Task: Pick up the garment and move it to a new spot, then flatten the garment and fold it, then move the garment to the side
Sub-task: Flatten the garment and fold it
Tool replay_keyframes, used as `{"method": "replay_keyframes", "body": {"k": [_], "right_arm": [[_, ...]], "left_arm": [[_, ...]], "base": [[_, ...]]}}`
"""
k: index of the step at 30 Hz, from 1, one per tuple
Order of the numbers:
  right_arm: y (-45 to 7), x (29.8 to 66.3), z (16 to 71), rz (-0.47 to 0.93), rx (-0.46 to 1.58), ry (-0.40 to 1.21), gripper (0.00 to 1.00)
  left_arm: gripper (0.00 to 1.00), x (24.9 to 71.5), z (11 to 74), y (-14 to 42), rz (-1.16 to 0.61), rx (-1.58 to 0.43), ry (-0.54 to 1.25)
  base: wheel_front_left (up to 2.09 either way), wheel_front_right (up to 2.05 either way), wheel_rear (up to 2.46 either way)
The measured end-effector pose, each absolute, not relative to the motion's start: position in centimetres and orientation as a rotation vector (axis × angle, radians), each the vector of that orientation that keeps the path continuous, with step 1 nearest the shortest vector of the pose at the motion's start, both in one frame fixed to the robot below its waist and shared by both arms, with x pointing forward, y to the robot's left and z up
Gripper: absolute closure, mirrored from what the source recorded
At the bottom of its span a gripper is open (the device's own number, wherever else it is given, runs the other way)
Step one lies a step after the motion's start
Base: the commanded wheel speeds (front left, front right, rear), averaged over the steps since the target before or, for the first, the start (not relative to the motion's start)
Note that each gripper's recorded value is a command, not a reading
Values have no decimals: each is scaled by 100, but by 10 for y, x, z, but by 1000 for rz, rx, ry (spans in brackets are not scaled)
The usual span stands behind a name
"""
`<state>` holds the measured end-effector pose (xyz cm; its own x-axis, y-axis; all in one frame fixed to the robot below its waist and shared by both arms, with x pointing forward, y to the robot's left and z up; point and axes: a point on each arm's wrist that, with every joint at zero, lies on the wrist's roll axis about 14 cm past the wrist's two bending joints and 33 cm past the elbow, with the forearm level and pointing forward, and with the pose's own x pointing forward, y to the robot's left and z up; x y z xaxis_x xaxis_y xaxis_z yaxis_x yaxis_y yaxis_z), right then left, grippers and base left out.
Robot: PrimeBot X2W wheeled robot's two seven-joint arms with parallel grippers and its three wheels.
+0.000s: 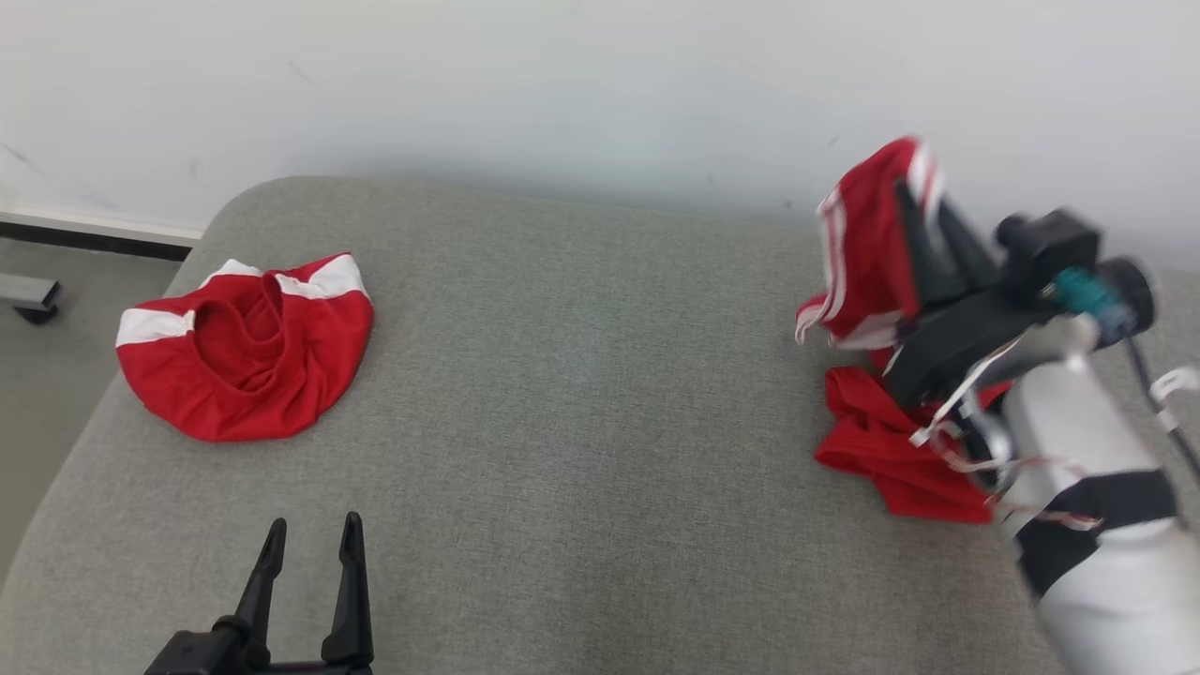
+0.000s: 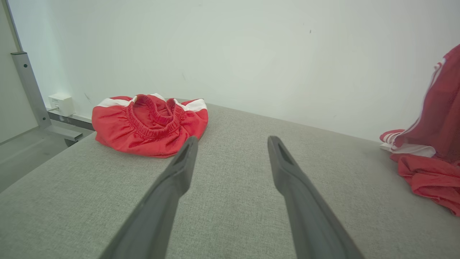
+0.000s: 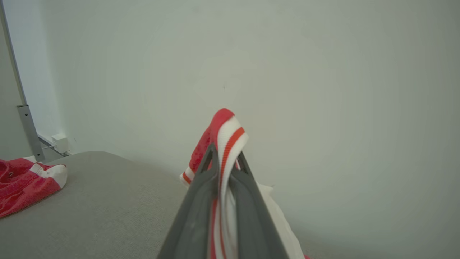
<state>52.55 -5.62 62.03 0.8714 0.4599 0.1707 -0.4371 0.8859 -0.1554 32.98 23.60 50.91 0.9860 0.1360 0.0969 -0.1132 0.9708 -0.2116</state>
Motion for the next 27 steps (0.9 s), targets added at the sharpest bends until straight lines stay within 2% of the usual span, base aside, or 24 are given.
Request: {"method": "replay_keyframes", "body": {"k": [8, 14, 22, 27], "right_arm": [[47, 466, 578, 723, -19, -154, 100], [106, 422, 539, 909, -34, -71, 100], [150, 377, 514, 1093, 56, 18, 100], [161, 365, 505, 1144, 105, 66, 100]], "left_arm": [[0, 323, 506, 245, 162, -206, -103], [0, 320, 502, 247, 175, -214, -90], [0, 317, 500, 252, 200, -214, -82], [0, 317, 496, 255, 211, -216, -70]], "base": [[0, 0, 0], [0, 0, 0], [0, 0, 0], [0, 0, 0]]}}
